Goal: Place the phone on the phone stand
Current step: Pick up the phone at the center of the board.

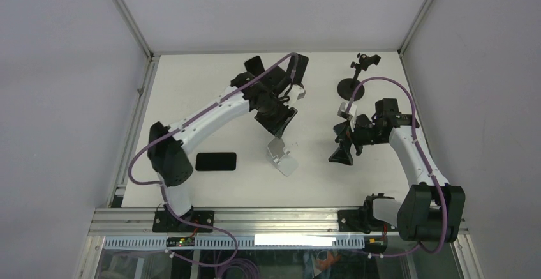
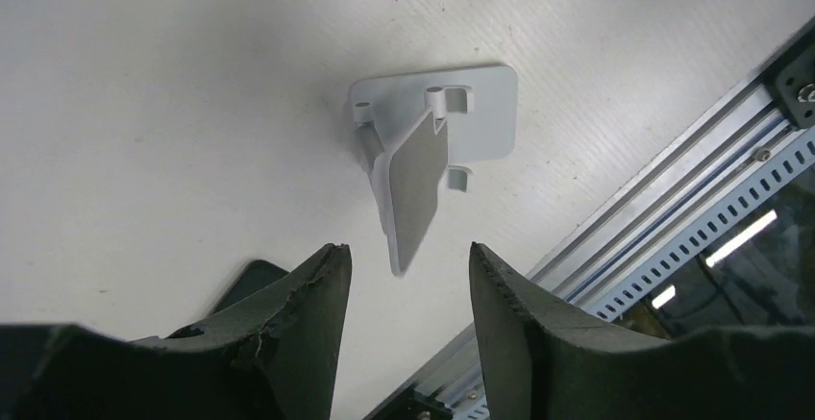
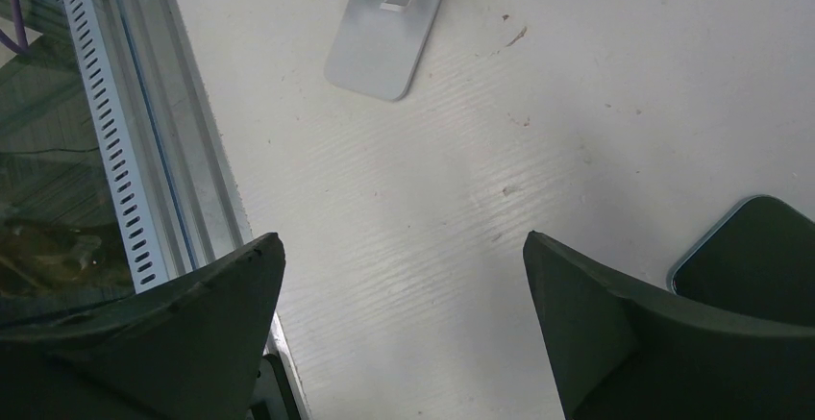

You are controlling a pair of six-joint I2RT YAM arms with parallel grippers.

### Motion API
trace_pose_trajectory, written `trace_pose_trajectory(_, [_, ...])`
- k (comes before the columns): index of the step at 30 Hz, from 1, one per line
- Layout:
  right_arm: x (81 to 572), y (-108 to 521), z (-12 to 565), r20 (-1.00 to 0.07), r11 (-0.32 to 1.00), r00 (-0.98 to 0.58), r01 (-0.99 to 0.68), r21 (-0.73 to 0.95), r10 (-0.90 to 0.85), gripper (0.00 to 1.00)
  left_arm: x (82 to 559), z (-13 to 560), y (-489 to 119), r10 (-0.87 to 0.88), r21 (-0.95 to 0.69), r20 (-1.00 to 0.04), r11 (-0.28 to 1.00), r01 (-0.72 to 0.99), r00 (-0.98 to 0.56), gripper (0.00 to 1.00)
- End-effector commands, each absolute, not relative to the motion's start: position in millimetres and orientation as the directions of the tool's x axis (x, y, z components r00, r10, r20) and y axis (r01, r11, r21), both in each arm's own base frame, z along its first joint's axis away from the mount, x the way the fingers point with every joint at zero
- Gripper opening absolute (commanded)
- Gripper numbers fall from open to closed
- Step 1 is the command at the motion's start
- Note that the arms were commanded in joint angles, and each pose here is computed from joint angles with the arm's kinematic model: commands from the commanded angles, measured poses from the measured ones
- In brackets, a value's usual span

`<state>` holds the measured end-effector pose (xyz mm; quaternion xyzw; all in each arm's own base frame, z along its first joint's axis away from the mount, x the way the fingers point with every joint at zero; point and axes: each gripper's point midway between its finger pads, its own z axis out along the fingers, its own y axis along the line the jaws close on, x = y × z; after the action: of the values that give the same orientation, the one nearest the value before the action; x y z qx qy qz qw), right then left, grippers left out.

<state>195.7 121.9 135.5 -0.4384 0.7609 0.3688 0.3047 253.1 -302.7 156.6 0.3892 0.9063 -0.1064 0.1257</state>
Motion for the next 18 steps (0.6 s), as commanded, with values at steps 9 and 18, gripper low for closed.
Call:
trace_pose_trajectory(9, [202.0,121.8,143.9,-0.808,0.335,-0.395,-0.906,0.261,-0.438,0.99,275.2,242.1,-258.5,0.278,-0.047,-0.796,0.857,0.513,-0.538,0.78])
trace_pose_trajectory(18, [202.4,121.5,143.7,-0.807,0.337,-0.395,-0.905,0.26,-0.438,0.99,267.1,241.6,-189.0,-0.179,-0.285,-0.875,0.941,0.18,-0.45,0.99])
